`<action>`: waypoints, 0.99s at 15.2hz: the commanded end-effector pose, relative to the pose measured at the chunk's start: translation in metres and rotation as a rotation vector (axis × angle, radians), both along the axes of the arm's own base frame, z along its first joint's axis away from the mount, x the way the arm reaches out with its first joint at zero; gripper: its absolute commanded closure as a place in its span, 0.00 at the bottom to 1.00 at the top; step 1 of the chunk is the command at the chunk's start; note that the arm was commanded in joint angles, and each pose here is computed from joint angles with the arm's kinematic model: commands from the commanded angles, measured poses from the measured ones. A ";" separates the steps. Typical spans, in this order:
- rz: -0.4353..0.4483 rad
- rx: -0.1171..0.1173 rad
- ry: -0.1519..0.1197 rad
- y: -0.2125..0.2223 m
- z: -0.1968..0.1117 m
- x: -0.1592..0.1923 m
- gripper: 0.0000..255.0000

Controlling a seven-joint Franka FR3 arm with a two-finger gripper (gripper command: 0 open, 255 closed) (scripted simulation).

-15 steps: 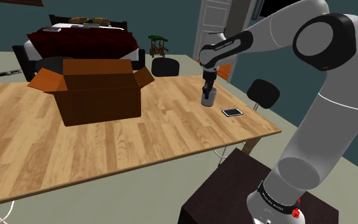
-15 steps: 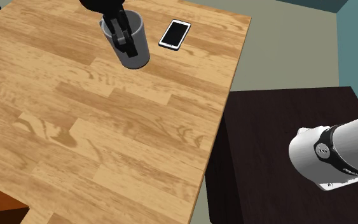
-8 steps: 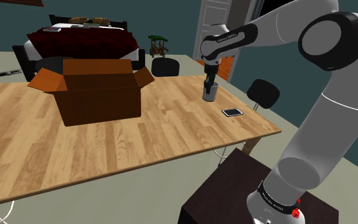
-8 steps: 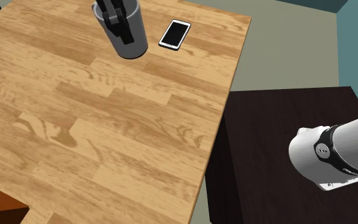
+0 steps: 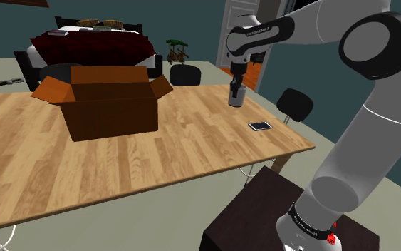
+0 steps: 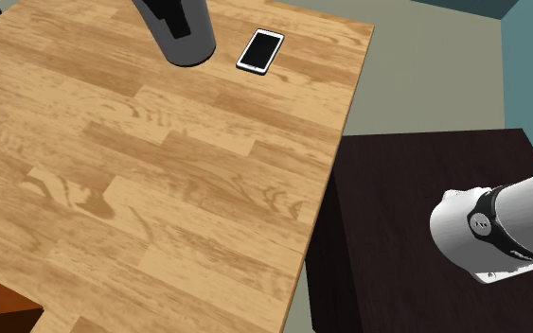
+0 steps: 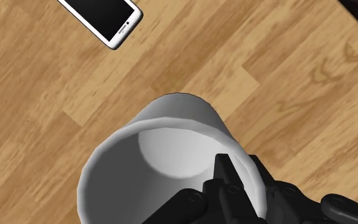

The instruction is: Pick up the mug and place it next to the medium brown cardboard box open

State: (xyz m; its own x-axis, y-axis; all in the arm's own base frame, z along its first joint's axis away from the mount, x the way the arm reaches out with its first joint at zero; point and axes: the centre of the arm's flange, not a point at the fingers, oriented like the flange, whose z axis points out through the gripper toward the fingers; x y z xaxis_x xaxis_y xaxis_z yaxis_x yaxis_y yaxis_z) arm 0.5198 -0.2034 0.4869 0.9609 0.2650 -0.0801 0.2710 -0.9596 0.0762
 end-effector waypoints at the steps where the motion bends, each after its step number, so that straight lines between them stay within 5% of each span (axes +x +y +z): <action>1: 0.000 0.000 0.000 0.000 0.011 0.000 1.00; 15: 0.000 0.000 0.000 0.000 0.085 0.000 1.00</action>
State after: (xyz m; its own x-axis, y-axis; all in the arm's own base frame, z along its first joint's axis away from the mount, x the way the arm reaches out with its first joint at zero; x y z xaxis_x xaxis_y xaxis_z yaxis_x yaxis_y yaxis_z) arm 0.5198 -0.2041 0.5661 0.9609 0.2650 -0.0802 0.2710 -0.9596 0.0762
